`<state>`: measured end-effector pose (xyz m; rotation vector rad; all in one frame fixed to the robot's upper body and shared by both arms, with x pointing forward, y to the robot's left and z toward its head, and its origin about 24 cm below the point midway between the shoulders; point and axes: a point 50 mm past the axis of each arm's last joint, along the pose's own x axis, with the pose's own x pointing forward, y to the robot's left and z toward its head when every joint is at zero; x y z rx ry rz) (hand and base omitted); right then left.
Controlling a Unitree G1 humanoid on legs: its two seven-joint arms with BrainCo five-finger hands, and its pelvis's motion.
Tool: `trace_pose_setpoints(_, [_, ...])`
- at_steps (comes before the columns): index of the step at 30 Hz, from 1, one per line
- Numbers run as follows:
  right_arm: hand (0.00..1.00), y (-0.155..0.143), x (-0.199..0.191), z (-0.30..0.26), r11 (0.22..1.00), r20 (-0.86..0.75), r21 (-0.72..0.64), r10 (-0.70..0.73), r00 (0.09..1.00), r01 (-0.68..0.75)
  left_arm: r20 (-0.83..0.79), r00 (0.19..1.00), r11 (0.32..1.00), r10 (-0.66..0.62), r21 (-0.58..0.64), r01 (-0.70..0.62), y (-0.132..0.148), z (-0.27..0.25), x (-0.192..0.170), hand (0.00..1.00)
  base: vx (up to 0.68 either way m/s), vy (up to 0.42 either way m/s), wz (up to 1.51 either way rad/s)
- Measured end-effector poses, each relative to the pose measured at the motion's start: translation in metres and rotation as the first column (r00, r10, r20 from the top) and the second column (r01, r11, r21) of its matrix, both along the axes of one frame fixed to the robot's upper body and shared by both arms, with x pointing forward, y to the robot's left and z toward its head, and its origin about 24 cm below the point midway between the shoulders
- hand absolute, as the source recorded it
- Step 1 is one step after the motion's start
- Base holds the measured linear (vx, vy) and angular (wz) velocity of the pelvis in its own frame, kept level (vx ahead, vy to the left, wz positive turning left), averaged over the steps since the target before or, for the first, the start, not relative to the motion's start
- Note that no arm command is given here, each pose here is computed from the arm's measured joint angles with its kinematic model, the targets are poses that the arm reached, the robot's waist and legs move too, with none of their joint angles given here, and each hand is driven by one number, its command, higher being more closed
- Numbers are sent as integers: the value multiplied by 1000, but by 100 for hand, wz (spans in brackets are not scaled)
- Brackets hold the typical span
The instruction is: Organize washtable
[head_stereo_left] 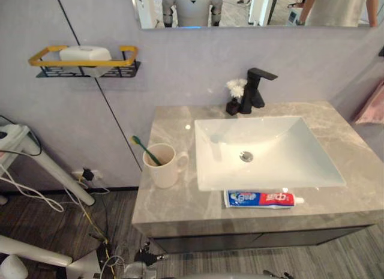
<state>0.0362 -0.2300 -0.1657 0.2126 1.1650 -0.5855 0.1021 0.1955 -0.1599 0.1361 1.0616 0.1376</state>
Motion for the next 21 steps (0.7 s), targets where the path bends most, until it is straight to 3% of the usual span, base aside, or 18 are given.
trace_pose_setpoints(4, [0,-7,-15,1,990,10,0,-144,990,144,-3,1000,1000,1,-1,-1,0,0,-1,0,-69,-8,-5])
trace_pose_setpoints(11, [0,-24,-31,7,966,31,-55,-250,968,251,-3,1000,1000,15,-1,-15,1,0,-3,0,-10,-17,-11])
trace_pose_setpoints(14, [0,-52,-27,22,945,124,-141,-280,952,296,-5,1000,1000,14,0,-14,2,0,-3,0,35,-9,-11])
trace_pose_setpoints(16, [0,-81,-17,46,918,236,-247,-253,938,310,3,1000,1000,20,5,-20,4,0,-3,0,8,-5,-2])
trace_pose_setpoints(21, [0,-136,31,132,791,459,-557,38,888,254,7,1000,1000,10,21,-11,10,2,-11,0,7,-21,-11])
